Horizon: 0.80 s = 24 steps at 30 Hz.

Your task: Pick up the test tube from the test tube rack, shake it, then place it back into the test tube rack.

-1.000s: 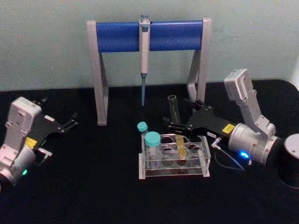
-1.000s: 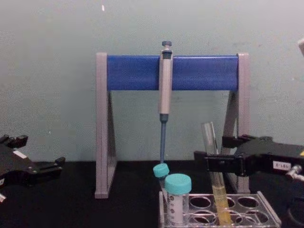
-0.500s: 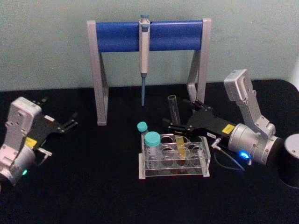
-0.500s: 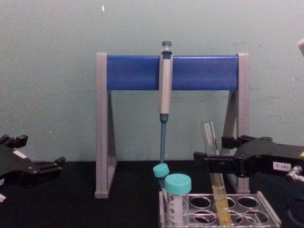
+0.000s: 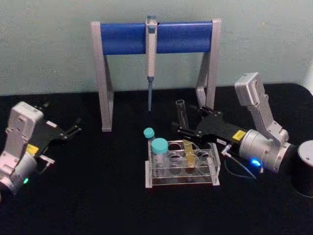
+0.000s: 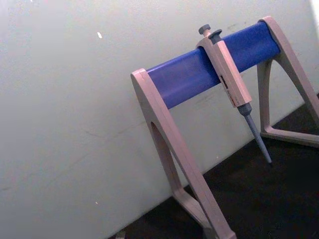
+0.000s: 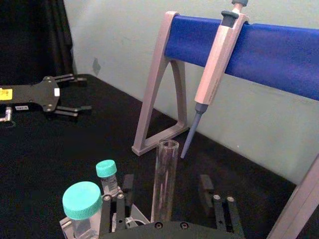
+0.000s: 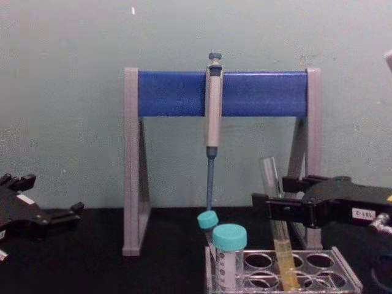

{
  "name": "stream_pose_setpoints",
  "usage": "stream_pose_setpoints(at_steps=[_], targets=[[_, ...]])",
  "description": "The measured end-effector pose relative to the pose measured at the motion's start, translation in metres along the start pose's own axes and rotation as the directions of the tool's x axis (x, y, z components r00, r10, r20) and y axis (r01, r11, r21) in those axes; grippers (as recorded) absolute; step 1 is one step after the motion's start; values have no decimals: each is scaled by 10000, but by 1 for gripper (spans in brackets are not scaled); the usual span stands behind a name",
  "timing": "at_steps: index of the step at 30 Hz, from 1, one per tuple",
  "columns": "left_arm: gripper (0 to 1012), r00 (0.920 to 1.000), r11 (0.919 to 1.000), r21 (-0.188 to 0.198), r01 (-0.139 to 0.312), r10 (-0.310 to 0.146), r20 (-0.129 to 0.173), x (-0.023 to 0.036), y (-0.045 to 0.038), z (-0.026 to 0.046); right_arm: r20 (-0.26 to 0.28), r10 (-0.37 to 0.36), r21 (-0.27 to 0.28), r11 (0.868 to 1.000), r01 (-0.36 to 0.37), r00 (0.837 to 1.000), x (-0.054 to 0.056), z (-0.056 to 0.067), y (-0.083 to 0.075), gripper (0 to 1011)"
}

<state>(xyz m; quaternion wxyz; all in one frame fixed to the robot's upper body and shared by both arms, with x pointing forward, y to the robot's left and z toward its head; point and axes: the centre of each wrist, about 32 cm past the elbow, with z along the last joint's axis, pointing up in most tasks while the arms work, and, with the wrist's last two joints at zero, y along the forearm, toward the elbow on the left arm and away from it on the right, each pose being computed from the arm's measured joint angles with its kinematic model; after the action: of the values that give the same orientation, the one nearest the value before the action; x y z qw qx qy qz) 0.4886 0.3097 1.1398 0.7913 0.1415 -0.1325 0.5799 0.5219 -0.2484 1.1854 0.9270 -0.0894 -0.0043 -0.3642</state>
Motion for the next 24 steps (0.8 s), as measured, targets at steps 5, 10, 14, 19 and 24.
stream_pose_setpoints(at_steps=[5, 10, 14, 19, 24], targets=[[1002, 10000, 10000, 0, -1, 1, 0, 0, 0, 0, -1, -5, 1, 10000, 5, 10000, 0, 0, -1, 677], [1001, 10000, 10000, 0, 0, 0, 0, 0, 0, 0, -1, -9, 1, 10000, 9, 10000, 0, 0, -1, 537], [1001, 10000, 10000, 0, 0, 0, -1, 0, 0, 0, -1, -13, 2, 10000, 13, 10000, 0, 0, -1, 413], [1001, 10000, 10000, 1, 0, 0, 0, 0, 0, 0, -3, -14, 6, 10000, 14, 10000, 0, 0, 0, 252], [1001, 10000, 10000, 1, 0, 0, 0, 0, 0, 0, -3, -15, 5, 10000, 15, 10000, 0, 0, -1, 228]])
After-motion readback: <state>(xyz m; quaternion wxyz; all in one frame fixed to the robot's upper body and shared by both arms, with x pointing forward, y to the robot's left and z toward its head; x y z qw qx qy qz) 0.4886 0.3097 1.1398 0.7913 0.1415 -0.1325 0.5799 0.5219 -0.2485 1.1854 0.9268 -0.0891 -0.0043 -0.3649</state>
